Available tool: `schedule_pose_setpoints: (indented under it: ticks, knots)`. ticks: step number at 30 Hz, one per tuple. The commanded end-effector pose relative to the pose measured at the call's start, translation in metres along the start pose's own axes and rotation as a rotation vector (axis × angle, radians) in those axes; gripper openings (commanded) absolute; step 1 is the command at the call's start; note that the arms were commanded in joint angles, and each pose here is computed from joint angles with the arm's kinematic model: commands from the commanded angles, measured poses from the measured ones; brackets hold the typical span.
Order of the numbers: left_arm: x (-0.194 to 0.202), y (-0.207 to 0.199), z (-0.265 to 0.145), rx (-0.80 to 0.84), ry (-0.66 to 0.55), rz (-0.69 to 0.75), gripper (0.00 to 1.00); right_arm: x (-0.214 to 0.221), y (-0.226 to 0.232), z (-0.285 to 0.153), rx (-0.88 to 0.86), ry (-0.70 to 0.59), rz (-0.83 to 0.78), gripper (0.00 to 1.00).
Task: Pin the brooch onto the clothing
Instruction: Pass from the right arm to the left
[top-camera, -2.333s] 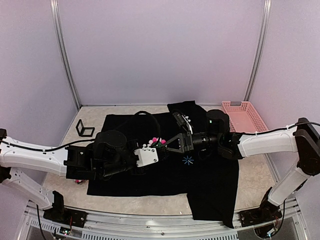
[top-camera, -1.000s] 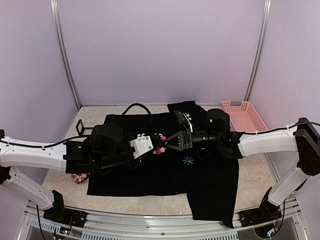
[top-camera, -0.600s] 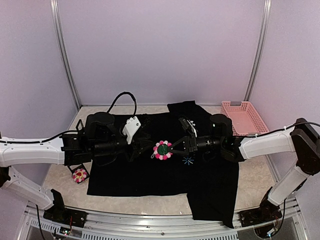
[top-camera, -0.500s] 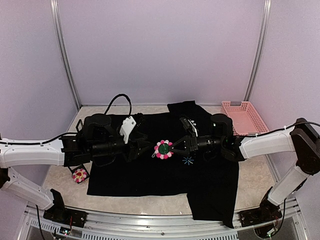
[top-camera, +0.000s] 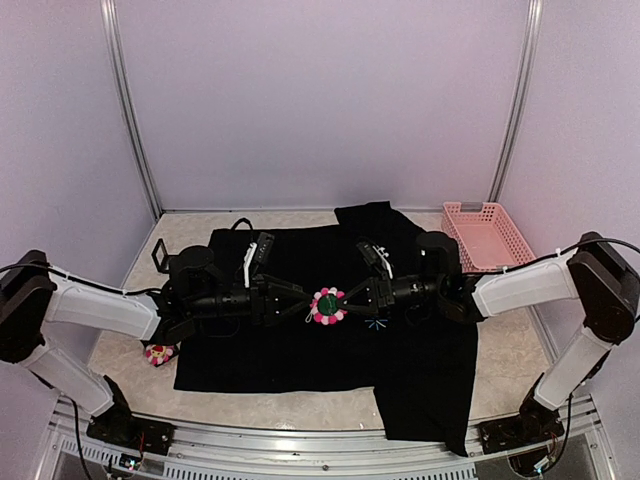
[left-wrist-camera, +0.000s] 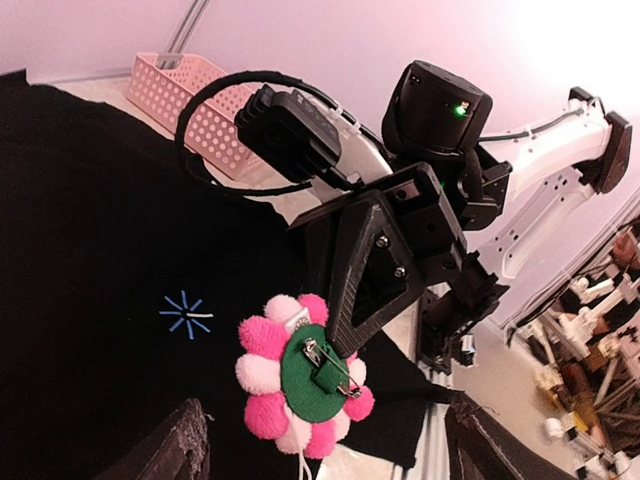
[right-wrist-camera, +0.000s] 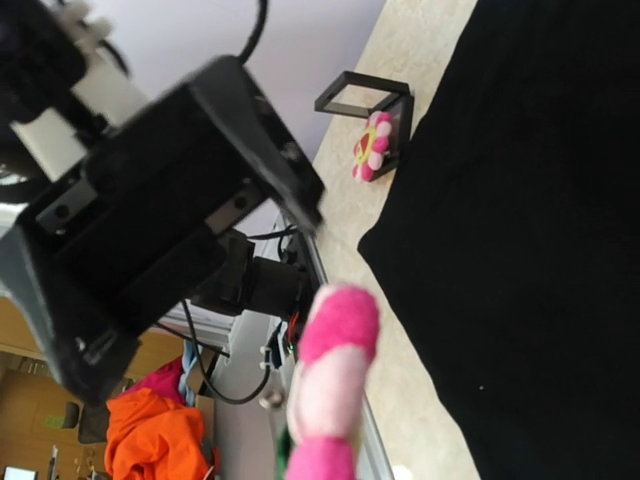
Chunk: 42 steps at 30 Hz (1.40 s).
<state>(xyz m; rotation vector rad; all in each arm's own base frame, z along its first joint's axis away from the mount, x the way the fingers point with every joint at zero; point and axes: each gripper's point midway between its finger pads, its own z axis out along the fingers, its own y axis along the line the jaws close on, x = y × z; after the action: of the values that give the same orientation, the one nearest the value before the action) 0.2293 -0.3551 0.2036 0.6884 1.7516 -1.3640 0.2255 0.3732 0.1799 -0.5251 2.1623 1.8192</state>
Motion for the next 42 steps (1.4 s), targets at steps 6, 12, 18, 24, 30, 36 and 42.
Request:
schedule_pose_setpoints:
  ticks: [6, 12, 18, 24, 30, 36, 42]
  knots:
    - [0.003, 0.002, 0.015, 0.097, 0.012, -0.084, 0.76, -0.008, 0.001, 0.004, -0.023, 0.020, -0.035, 0.00]
    - [0.007, 0.005, 0.019, 0.104, 0.004, -0.098, 0.72, -0.011, 0.001, 0.007, -0.030, 0.023, -0.042, 0.00]
    - [0.001, -0.001, 0.023, 0.179, -0.032, -0.149, 0.62, -0.014, 0.001, 0.009, -0.033, 0.022, -0.048, 0.00]
    - [0.015, -0.003, 0.029, 0.196, -0.021, -0.188, 0.50, -0.016, 0.003, 0.009, -0.036, 0.011, -0.057, 0.00]
    - [0.011, 0.000, 0.029, 0.182, -0.046, -0.197, 0.33, -0.016, 0.004, 0.008, -0.041, 0.009, -0.056, 0.00]
    - [0.014, 0.002, 0.031, 0.182, -0.034, -0.208, 0.23, -0.017, 0.005, 0.008, -0.044, 0.007, -0.059, 0.00]
    - [0.013, 0.001, 0.032, 0.175, -0.035, -0.193, 0.35, -0.017, 0.006, 0.009, -0.047, 0.009, -0.059, 0.00]
